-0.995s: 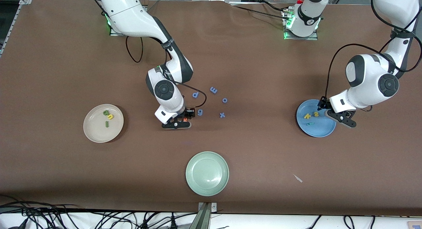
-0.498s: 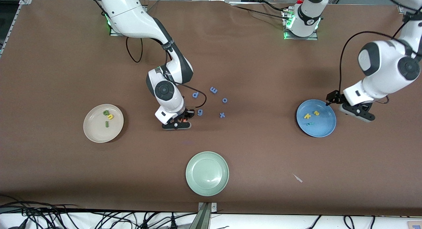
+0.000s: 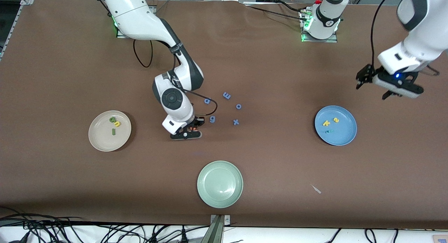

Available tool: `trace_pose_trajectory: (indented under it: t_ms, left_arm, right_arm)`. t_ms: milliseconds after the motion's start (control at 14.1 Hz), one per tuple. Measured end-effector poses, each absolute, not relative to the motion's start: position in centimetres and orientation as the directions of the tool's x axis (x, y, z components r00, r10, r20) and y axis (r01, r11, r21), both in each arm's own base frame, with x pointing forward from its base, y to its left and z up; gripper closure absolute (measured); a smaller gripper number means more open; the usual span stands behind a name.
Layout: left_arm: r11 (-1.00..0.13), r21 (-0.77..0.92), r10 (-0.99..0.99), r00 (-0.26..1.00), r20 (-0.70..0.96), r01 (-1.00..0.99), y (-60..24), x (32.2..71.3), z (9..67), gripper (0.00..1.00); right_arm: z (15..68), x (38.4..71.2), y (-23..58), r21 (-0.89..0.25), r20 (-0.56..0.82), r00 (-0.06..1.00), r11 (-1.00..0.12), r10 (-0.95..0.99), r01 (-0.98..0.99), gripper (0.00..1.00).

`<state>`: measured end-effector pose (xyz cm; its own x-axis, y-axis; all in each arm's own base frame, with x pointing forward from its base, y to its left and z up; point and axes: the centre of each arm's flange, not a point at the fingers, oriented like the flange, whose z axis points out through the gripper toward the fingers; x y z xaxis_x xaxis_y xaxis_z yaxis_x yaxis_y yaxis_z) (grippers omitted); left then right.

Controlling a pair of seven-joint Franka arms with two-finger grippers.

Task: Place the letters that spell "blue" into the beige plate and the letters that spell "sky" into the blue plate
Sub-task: 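Release the s and raise the left gripper while the right gripper lifts the e, then lower the orange e into the white plate and open the right gripper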

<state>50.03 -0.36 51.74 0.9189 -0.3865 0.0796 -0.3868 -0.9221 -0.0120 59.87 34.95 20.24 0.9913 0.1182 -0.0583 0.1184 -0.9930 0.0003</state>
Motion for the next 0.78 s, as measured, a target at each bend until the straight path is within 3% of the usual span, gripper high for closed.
trace_pose_trajectory:
  t_ms: [213, 427, 782]
  left_arm:
    - [-0.949, 0.008, -0.314, 0.949, 0.039, -0.315, -1.8, 48.6, 58.7, 0.0]
    - [-0.964, 0.024, -0.263, 0.965, 0.0, -0.263, -2.3, 48.4, 61.4, 0.0]
    - [-0.987, 0.06, -0.154, 0.985, -0.073, -0.15, -2.7, 53.1, 62.8, 0.0]
  right_arm:
    - [23.3, 61.9, 28.2, 0.051, -0.133, 0.979, -0.985, 0.157, 0.165, 0.72]
    - [24.3, 62.5, 20.5, 0.075, -0.171, 0.96, -0.968, 0.223, 0.239, 0.72]
    - [24.8, 62.8, 10.1, 0.092, -0.219, 0.925, -0.937, 0.312, 0.338, 0.72]
